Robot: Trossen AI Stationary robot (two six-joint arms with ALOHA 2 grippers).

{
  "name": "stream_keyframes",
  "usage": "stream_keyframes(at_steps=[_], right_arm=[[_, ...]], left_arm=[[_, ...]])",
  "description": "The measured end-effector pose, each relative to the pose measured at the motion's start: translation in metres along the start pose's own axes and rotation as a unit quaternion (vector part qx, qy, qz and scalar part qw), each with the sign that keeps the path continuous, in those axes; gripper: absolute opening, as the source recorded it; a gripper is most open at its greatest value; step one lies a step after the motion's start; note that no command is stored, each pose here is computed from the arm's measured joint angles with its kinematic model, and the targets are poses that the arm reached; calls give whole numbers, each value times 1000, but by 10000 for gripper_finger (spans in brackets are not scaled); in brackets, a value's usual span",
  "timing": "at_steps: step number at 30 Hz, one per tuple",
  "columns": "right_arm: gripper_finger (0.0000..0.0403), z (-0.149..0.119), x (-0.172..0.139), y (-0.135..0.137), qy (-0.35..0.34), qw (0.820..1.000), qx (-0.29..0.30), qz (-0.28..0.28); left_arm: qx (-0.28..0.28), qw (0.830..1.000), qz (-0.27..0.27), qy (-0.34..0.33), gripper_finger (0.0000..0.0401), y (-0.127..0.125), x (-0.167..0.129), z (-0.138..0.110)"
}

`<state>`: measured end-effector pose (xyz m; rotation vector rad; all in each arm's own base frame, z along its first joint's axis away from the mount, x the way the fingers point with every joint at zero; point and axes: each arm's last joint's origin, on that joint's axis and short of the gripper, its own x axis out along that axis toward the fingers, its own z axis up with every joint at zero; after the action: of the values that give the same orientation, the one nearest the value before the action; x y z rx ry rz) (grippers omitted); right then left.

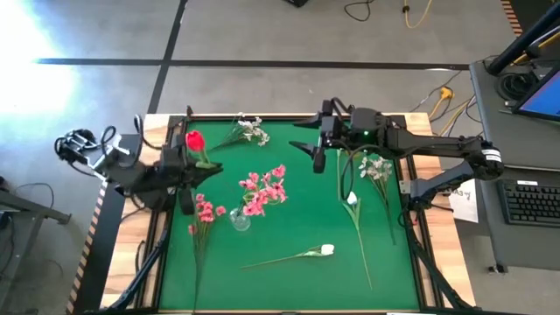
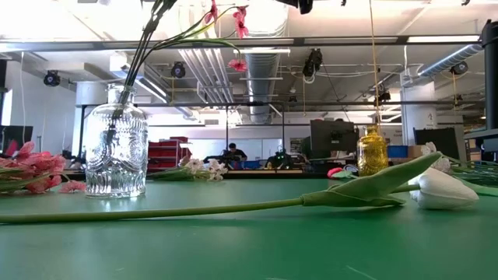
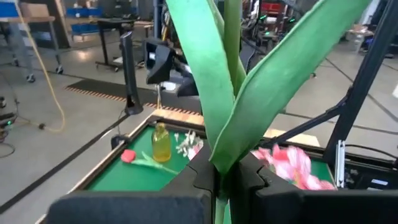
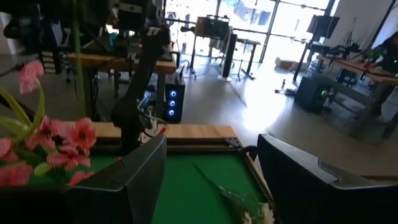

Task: Sort flowers into vase by color
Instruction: Put the left red flowers into the transparent vase

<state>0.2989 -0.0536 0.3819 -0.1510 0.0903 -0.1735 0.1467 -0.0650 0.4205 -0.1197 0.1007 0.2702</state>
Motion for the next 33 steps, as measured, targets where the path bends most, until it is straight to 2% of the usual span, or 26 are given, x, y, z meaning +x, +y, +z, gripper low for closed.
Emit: stream_keyframes(at_steps=[6,13,21,33], right_arm=[[246,-2,0,0,9,1000,-1,1],[244,-4,1,1,13,1000,-1,2],[242,-5,1,1,16,1000,0,3],[246,-6,1,1,16,1000,0,3]], left_arm=[[-19,1000,21,0,0,-15,-9,-17],[-62,997,36,22,0,-27,-3,-47],[-46,997,45,39,0,-33,4,-64],[-32,994,101,28,0,-28,8,-90]])
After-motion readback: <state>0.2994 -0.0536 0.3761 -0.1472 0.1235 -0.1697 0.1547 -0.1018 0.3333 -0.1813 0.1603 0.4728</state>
